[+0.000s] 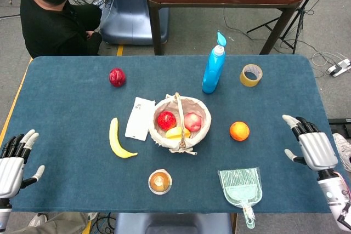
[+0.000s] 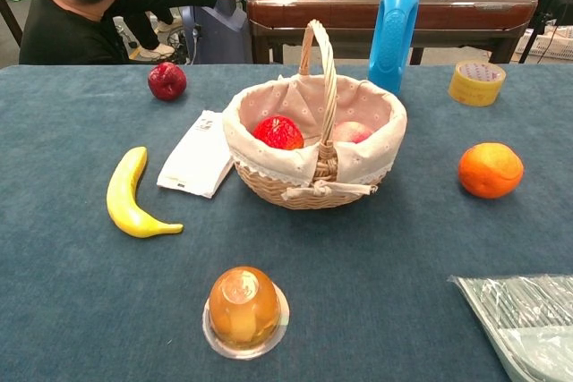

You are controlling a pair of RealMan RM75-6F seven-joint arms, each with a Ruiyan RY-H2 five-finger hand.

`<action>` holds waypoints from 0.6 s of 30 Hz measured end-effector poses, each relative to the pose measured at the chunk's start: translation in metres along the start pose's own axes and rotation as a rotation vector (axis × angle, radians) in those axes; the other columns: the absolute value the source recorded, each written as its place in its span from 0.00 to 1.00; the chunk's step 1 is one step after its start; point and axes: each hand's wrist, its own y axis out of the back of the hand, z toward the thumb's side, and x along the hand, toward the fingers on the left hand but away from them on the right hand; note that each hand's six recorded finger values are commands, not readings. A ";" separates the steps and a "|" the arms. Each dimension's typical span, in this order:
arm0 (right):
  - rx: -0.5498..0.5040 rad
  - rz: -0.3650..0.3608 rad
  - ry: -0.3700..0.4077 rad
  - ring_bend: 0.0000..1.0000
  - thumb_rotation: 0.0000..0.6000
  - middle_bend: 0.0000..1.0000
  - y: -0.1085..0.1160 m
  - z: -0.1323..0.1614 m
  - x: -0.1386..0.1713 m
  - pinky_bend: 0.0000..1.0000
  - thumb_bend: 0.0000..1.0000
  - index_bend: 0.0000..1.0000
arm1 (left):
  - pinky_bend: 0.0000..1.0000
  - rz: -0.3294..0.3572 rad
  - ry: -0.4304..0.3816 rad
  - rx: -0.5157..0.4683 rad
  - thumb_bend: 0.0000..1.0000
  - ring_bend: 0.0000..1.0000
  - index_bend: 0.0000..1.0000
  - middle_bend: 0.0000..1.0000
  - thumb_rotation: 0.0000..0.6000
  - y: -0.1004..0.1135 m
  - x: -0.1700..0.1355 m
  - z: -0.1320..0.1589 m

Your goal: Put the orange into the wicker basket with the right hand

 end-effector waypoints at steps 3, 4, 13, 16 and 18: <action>0.023 0.039 0.018 0.10 1.00 0.13 -0.007 0.006 -0.012 0.23 0.19 0.06 | 0.00 -0.002 0.001 0.000 0.33 0.00 0.04 0.00 1.00 -0.001 0.000 0.000; 0.034 0.052 0.024 0.10 1.00 0.13 -0.009 0.008 -0.016 0.23 0.19 0.05 | 0.00 -0.003 0.001 0.000 0.33 0.00 0.04 0.00 1.00 -0.001 -0.001 -0.001; 0.082 0.144 0.076 0.10 1.00 0.13 -0.045 0.035 -0.059 0.23 0.19 0.05 | 0.00 -0.004 0.011 -0.003 0.33 0.00 0.04 0.00 1.00 -0.001 -0.003 -0.004; 0.087 0.163 0.081 0.10 1.00 0.14 -0.058 0.041 -0.071 0.23 0.18 0.05 | 0.00 -0.002 0.011 -0.005 0.33 0.00 0.04 0.00 1.00 -0.001 -0.003 -0.005; 0.086 0.177 0.082 0.10 1.00 0.14 -0.066 0.046 -0.077 0.23 0.19 0.05 | 0.00 -0.005 0.011 -0.006 0.33 0.00 0.04 0.00 1.00 -0.002 -0.004 -0.005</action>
